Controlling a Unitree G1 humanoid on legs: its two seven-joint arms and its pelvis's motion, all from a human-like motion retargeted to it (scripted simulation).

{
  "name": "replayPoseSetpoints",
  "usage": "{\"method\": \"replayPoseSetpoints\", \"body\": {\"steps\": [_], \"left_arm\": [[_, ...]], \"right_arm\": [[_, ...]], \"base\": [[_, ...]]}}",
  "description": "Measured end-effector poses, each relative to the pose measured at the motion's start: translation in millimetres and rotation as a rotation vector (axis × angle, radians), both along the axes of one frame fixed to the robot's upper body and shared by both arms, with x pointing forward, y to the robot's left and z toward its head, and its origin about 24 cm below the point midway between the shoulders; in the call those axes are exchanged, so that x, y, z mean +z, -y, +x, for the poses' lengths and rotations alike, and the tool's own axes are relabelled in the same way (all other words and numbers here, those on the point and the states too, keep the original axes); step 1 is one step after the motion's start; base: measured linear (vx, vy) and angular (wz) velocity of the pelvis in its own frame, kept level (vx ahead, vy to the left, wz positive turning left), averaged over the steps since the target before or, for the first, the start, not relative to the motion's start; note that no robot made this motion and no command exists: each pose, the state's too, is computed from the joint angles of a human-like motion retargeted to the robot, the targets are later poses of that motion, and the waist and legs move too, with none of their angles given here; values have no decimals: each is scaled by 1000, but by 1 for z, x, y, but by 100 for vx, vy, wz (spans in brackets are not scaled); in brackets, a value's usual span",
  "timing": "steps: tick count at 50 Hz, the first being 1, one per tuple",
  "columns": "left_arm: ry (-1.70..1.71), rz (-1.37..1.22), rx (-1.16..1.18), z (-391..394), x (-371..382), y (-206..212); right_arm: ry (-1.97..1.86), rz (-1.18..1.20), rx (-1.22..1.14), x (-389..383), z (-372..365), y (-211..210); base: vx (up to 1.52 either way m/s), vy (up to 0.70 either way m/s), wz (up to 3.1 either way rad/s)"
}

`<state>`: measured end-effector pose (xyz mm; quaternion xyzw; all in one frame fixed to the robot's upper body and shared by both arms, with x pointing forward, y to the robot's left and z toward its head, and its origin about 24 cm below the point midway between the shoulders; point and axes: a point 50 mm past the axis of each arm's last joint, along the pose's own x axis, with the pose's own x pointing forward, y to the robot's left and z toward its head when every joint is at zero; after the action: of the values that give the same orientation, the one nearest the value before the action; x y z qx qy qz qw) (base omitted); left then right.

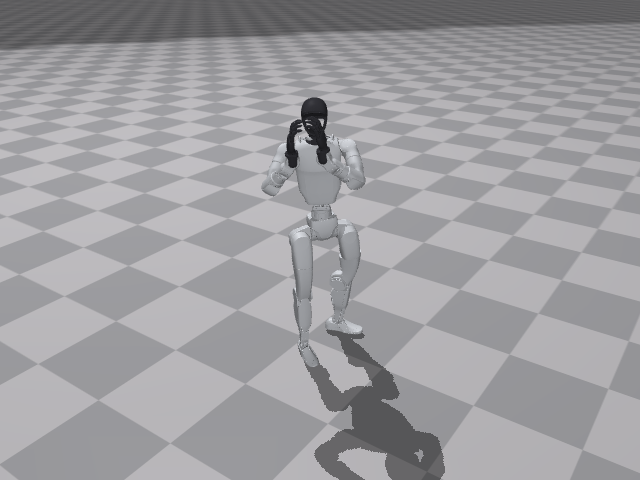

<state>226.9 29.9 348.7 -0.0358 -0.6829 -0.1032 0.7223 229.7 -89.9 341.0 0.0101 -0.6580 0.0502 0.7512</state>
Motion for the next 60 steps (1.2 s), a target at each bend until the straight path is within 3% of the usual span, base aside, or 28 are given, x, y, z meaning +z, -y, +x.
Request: {"method": "replayPoseSetpoints", "body": {"steps": [6,9,14,18,22,26,32,39,45,52,57,60], "left_arm": [[-45,143,-178,-8,-4,36],[-24,95,-144,-6,2,27],[-50,-56,-99,1,9,13],[-93,107,-235,-5,0,41],[-63,118,-161,-3,2,35],[-67,-6,-82,3,8,20],[-137,123,-260,-3,2,52],[-41,-31,-124,-3,22,31],[-88,210,-295,-12,17,74],[-27,-5,-112,-2,27,33],[-164,123,-355,-9,0,57],[-134,55,-369,-14,-4,49]], "right_arm": [[22,-34,46,6,-6,-12],[20,-69,3,5,-2,-4],[26,91,-64,7,-2,18],[5,-61,31,4,-5,-5],[8,-92,2,3,-4,-2],[27,38,-49,7,-5,17],[18,-7,28,7,-10,0],[70,162,-90,15,-11,36],[19,75,-30,16,-6,14],[41,48,-66,4,-14,29],[10,25,-9,1,-14,15],[113,43,-74,0,-26,13]], "base": [[3,-19,-46],[3,-14,-32],[2,-7,-17],[0,0,0],[0,0,0],[0,0,0],[0,0,0],[0,0,0],[-2,1,0],[-7,6,17],[-8,12,44],[-8,15,71]]}}
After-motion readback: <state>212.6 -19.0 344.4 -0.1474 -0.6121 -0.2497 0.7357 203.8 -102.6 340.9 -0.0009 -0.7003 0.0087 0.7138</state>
